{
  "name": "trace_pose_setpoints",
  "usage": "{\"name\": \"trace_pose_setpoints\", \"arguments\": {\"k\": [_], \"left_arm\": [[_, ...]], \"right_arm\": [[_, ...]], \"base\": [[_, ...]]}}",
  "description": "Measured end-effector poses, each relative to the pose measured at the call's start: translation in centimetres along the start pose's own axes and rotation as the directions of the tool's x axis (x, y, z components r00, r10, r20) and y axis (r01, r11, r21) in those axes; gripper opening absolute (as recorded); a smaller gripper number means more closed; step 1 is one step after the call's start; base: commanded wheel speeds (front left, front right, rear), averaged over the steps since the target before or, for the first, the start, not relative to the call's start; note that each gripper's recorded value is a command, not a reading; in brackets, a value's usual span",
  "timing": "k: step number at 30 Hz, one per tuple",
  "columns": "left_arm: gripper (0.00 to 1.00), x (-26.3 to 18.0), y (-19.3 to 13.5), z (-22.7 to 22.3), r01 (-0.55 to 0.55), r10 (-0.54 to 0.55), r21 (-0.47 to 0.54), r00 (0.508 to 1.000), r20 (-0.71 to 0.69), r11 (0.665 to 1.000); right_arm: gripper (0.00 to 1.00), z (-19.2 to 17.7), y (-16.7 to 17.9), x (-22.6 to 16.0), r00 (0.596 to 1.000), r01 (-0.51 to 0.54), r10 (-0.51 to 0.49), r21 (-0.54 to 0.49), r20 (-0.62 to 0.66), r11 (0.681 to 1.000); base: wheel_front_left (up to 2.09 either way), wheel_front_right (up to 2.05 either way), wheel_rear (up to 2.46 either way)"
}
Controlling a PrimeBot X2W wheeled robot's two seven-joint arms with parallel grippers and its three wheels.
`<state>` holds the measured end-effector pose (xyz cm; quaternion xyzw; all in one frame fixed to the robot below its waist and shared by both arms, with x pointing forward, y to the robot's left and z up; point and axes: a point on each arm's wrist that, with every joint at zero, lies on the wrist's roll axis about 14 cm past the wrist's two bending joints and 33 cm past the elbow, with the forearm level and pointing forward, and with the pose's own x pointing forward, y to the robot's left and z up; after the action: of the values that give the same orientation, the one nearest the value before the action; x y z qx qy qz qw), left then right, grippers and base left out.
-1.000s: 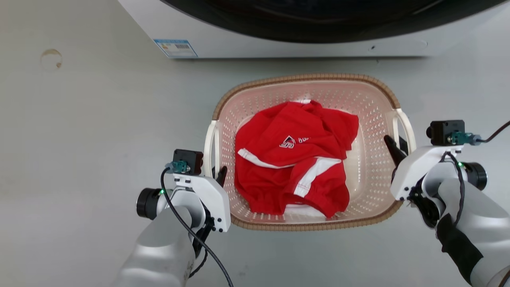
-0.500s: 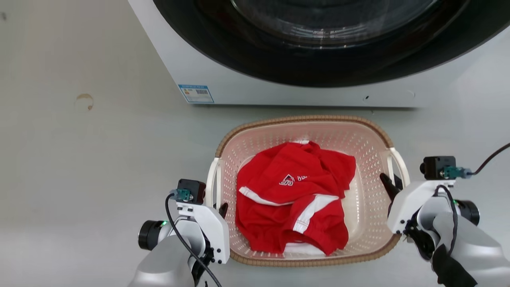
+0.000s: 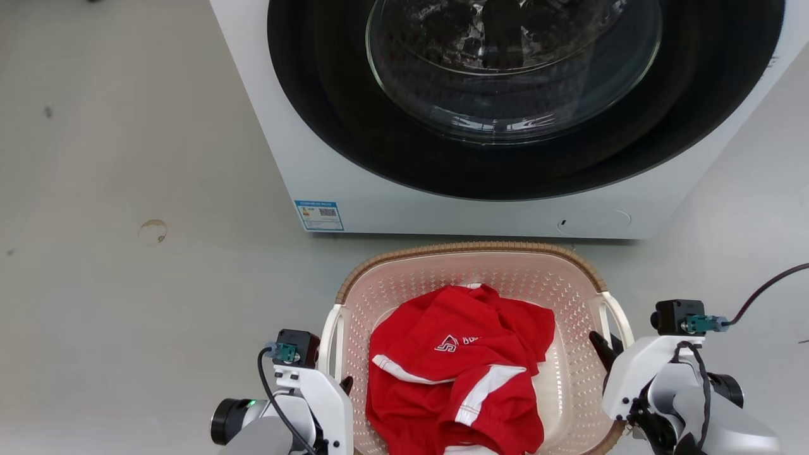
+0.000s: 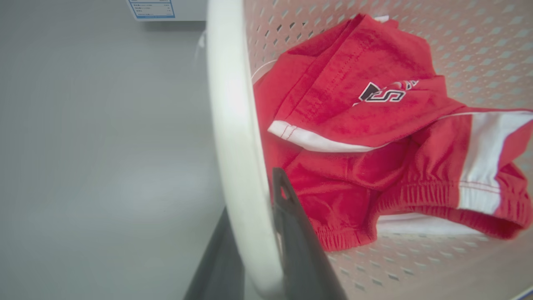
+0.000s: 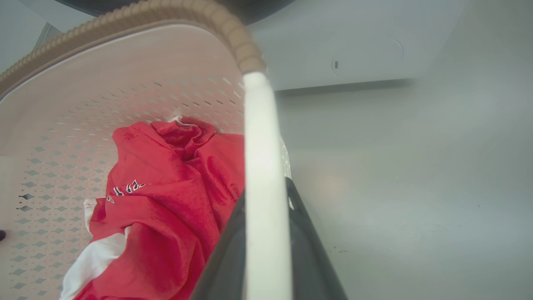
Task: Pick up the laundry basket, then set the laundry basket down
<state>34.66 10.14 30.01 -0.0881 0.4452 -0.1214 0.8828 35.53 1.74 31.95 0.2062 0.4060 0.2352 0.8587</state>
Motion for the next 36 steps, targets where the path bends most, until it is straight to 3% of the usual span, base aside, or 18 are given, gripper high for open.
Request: {"name": "trace_pose_setpoints", "arguments": {"k": [6,20,36], "left_arm": [[0.00,-0.9,-0.5,-0.5,0.015,-0.015,0.006,1.000,-0.003,1.000],[0.00,-3.3,-2.7,-3.8,0.082,-0.077,0.050,0.992,-0.097,0.995],[0.00,-3.6,-3.0,-3.7,0.108,-0.098,0.055,0.984,-0.148,0.993]], "right_arm": [[0.00,0.2,0.8,-1.2,1.000,-0.002,0.002,-0.005,0.009,1.000],[0.00,-3.3,0.9,-4.9,0.998,0.057,-0.056,0.030,-0.032,0.998],[0.00,-3.5,1.1,-5.4,0.997,0.059,-0.059,-0.009,-0.054,0.998]], "base": [[0.00,0.00,0.00],[0.00,0.00,0.00],[0.00,0.00,0.00]]}}
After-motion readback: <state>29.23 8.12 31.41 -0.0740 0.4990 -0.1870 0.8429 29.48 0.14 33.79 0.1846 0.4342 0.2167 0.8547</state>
